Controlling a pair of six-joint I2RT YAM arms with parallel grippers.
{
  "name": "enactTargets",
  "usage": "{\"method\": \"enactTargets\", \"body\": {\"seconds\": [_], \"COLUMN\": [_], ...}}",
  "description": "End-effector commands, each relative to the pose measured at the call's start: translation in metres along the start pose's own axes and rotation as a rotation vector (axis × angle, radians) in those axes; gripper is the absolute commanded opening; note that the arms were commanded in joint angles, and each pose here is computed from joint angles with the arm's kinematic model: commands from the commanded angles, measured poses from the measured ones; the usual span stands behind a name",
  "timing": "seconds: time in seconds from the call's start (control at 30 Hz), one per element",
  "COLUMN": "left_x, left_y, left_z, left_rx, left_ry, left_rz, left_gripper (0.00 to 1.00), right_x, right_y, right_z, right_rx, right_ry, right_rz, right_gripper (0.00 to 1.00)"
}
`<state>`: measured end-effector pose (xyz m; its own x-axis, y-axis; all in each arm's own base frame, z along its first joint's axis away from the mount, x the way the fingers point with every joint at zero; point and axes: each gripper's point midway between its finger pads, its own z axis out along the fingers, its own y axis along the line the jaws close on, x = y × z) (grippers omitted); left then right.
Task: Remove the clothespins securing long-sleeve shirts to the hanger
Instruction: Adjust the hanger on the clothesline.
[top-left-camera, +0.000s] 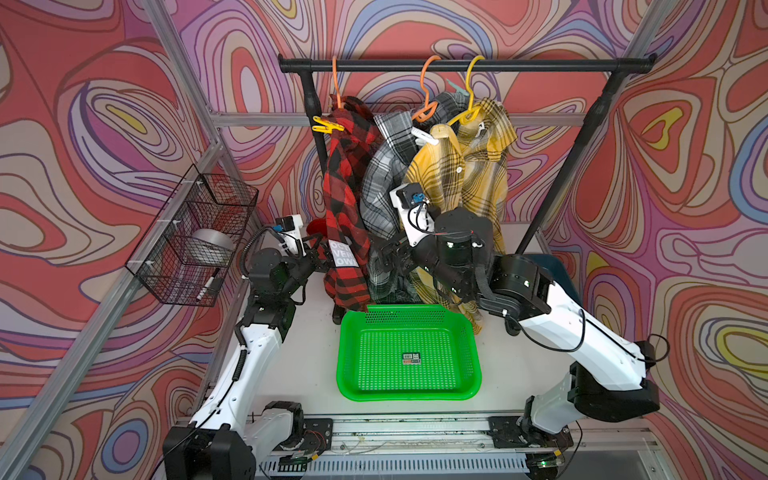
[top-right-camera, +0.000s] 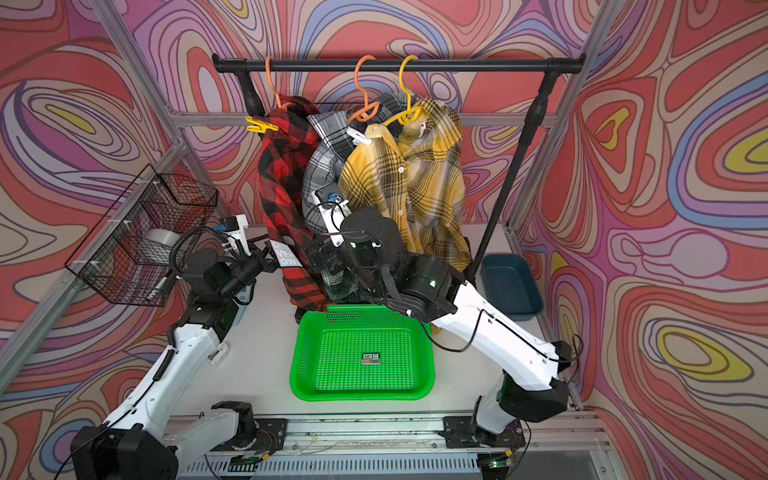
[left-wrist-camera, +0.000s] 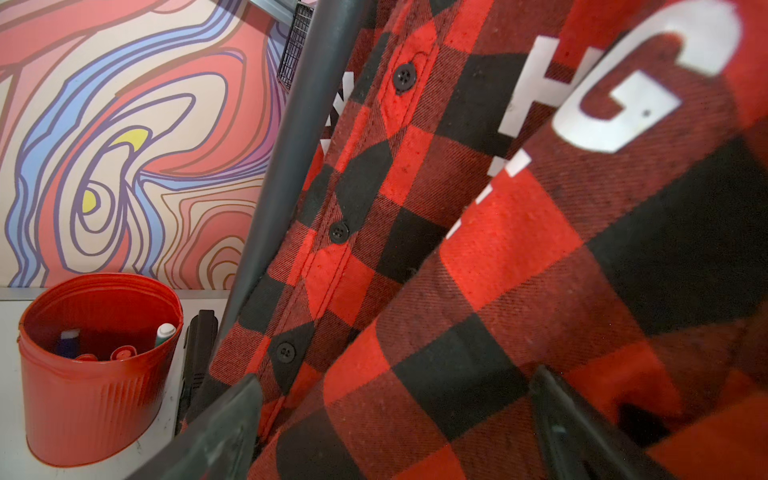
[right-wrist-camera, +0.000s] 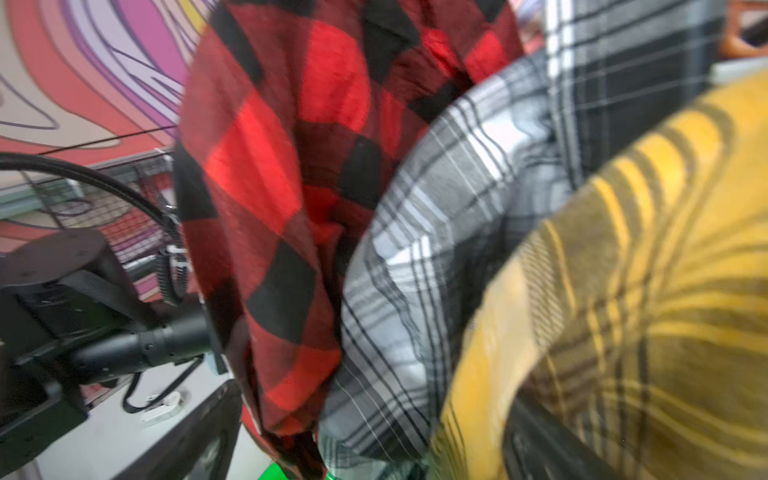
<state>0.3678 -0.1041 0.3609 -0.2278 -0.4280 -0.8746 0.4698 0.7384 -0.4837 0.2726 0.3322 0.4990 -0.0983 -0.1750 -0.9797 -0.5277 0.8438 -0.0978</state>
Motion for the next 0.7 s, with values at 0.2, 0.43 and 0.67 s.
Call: {"method": "enactTargets", "body": {"seconds": [0.2,0.43,0.67], "left_x": [-0.023,-0.025,-0.023], "left_y": [-0.008,-0.008,-0.007], "left_z": [-0.003,-0.006,-0.007], "left_rx": [0.005,-0.013,-0.017], "left_ry": [-0.064,-0.068,-0.067], "left_rz": [0.019,0.034,0.033], "left_gripper": [0.95,0.95,0.95], "right_x": [0.007,-0.025,-0.037], "right_y": [-0.063,0.082,0.147], "right_z": [-0.05,-0.089,-0.08], "right_rx": [0.254,0.031,-0.048], "right_ry": [-0.019,-0.147,-0.193], "right_rz": [0.096,-0.278,-0.393], "right_gripper": [0.91,0.92,0.97]}}
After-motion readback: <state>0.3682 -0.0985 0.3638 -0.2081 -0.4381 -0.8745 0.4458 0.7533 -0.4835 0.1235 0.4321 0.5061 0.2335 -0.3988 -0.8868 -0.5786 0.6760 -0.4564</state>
